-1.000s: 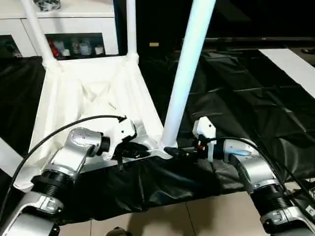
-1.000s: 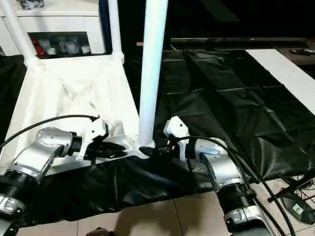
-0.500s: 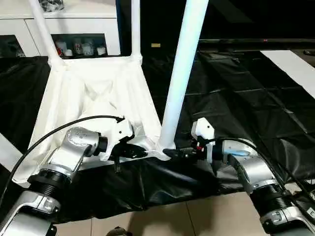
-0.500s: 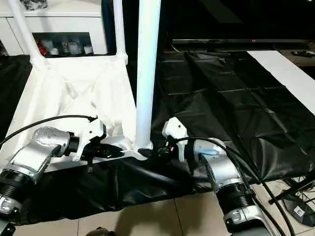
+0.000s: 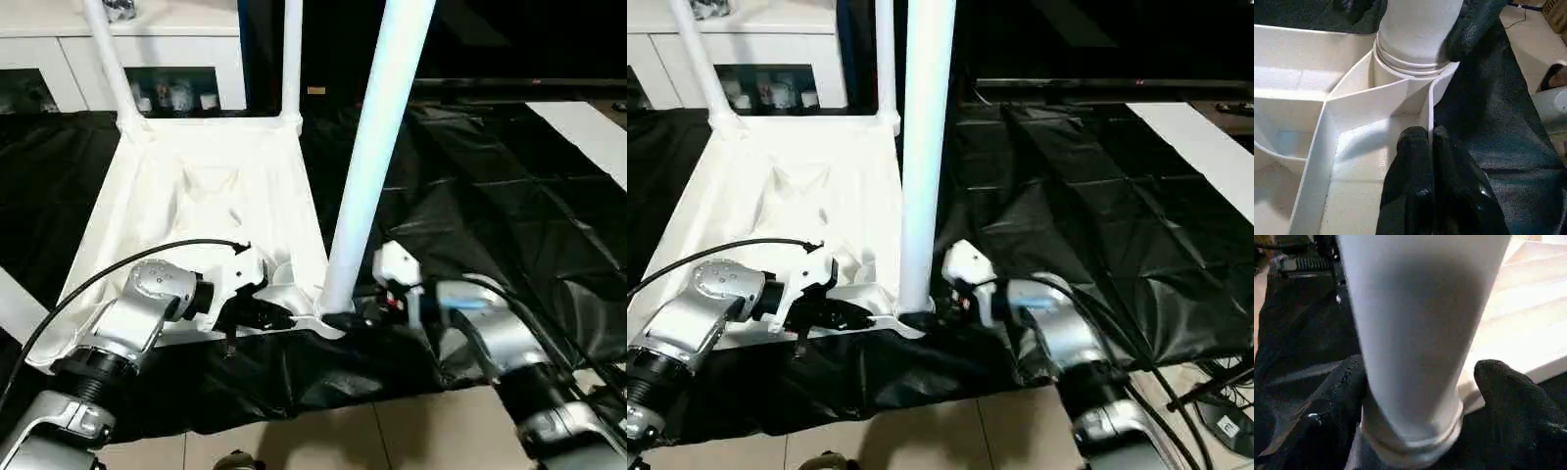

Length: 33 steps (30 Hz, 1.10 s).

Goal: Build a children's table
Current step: Rotate leg to tighten

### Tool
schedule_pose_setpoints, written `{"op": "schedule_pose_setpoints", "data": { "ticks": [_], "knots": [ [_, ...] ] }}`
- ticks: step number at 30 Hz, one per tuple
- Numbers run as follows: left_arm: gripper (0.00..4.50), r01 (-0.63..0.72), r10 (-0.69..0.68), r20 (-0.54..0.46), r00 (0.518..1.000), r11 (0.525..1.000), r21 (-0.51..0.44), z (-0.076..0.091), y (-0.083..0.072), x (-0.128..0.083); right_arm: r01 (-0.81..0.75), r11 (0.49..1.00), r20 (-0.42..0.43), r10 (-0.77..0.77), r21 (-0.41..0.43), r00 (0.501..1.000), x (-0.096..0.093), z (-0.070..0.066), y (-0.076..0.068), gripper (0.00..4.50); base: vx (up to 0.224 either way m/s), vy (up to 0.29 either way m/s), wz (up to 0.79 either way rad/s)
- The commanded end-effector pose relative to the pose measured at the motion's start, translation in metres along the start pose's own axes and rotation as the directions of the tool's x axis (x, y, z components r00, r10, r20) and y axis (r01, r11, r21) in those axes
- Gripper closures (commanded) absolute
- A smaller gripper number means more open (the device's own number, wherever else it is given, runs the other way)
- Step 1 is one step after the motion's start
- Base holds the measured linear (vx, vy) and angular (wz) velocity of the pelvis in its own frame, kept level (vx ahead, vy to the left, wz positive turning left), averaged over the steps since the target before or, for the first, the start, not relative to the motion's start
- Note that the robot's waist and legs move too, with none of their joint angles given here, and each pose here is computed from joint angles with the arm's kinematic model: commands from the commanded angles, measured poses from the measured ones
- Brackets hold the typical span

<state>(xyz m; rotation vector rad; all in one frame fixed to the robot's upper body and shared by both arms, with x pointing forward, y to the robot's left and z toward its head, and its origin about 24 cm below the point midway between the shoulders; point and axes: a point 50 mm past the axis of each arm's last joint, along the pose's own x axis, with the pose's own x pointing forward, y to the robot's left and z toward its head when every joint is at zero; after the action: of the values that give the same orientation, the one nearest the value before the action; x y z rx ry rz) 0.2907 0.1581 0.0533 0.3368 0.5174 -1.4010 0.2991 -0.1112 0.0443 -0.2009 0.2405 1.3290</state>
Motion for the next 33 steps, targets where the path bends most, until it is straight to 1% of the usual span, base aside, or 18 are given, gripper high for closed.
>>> {"op": "schedule_pose_setpoints", "data": {
  "ticks": [1,2,4,5,11,12,15,17,19,20,21,22,24,26,27,28,29,33],
  "knots": [
    [4.50,0.089,-0.089,0.012,0.996,0.996,-0.018,-0.004,-0.010,0.011,0.010,1.000,0.009,-0.010,-0.011,1.000,-0.002,0.004,-0.005,1.09,0.000,0.000,0.00],
    [4.50,0.084,-0.084,0.010,0.996,0.996,-0.018,-0.003,-0.009,0.010,-0.001,1.000,0.009,0.001,-0.009,1.000,-0.002,0.004,-0.004,1.09,0.000,0.000,0.00],
    [4.50,0.079,-0.079,0.010,0.997,0.997,-0.017,-0.003,-0.008,0.009,-0.006,1.000,0.010,0.006,-0.006,1.000,-0.002,0.004,-0.004,1.24,0.000,0.000,0.00],
    [4.50,0.076,-0.076,0.009,0.997,0.997,-0.017,-0.003,-0.008,0.008,-0.008,1.000,0.011,0.008,-0.004,1.000,-0.002,0.003,-0.005,1.42,0.000,0.000,0.00],
    [4.50,0.066,-0.066,0.006,0.998,0.998,-0.018,-0.004,-0.007,0.006,-0.019,1.000,0.012,0.019,0.011,1.000,0.000,0.001,-0.005,1.76,0.000,0.000,0.00],
    [4.50,0.066,-0.066,0.006,0.998,0.998,-0.018,-0.004,-0.007,0.006,-0.019,1.000,0.012,0.019,0.011,1.000,0.000,0.001,-0.005,1.99,0.000,0.000,0.00],
    [4.50,0.051,-0.050,0.029,0.998,0.998,-0.025,-0.004,-0.006,0.006,-0.019,1.000,0.006,0.019,0.016,1.000,0.003,-0.001,-0.003,2.07,0.000,0.000,0.00],
    [4.50,-0.009,0.010,0.038,0.999,1.000,-0.023,-0.002,-0.002,0.008,-0.004,1.000,-0.008,0.005,0.031,1.000,0.005,-0.006,-0.001,2.29,0.000,0.000,0.00],
    [4.50,-0.089,0.090,0.041,0.995,0.996,-0.025,0.000,0.004,0.012,0.036,0.998,-0.041,-0.035,0.044,0.999,0.009,-0.012,0.000,2.36,0.000,0.000,0.00],
    [4.50,-0.089,0.090,0.041,0.995,0.996,-0.025,0.000,0.004,0.012,0.036,0.998,-0.041,-0.035,0.044,0.999,0.009,-0.012,0.000,2.41,0.000,0.000,0.00],
    [4.50,-0.146,0.148,0.061,0.987,0.989,-0.040,0.004,0.009,0.017,0.107,0.993,-0.077,-0.102,0.054,0.992,0.013,-0.018,-0.002,2.45,0.000,0.000,0.00],
    [4.50,-0.207,0.215,0.110,0.970,0.975,-0.078,0.019,0.012,0.031,0.268,0.958,-0.110,-0.258,0.097,0.960,0.026,-0.025,-0.005,2.45,0.000,0.000,0.00],
    [4.50,-0.214,0.223,0.114,0.968,0.973,-0.082,0.021,0.012,0.034,0.295,0.949,-0.110,-0.283,0.111,0.953,0.029,-0.024,-0.006,2.50,0.000,0.000,0.00],
    [4.50,-0.246,0.254,0.105,0.961,0.966,-0.085,0.026,0.013,0.045,0.367,0.916,-0.105,-0.354,0.162,0.929,0.041,-0.021,-0.006,2.52,0.000,0.000,0.00],
    [4.50,-0.246,0.254,0.105,0.961,0.966,-0.085,0.026,0.013,0.045,0.367,0.916,-0.105,-0.354,0.162,0.929,0.041,-0.021,-0.006,2.52,0.000,0.000,0.00],
    [4.50,-0.288,0.299,0.103,0.949,0.951,-0.109,0.032,0.014,0.055,0.422,0.883,-0.113,-0.407,0.203,0.906,0.054,-0.018,-0.005,2.52,0.000,0.000,0.00],
    [4.50,-0.307,0.318,0.102,0.942,0.945,-0.113,0.034,0.015,0.059,0.428,0.876,-0.110,-0.414,0.223,0.904,0.060,-0.015,-0.004,2.52,0.000,0.000,0.00],
    [4.50,-0.323,0.336,0.119,0.934,0.939,-0.117,0.041,0.017,0.066,0.392,0.890,-0.049,-0.391,0.234,0.919,0.080,-0.003,0.004,2.52,0.000,0.000,0.00]
  ]
}}
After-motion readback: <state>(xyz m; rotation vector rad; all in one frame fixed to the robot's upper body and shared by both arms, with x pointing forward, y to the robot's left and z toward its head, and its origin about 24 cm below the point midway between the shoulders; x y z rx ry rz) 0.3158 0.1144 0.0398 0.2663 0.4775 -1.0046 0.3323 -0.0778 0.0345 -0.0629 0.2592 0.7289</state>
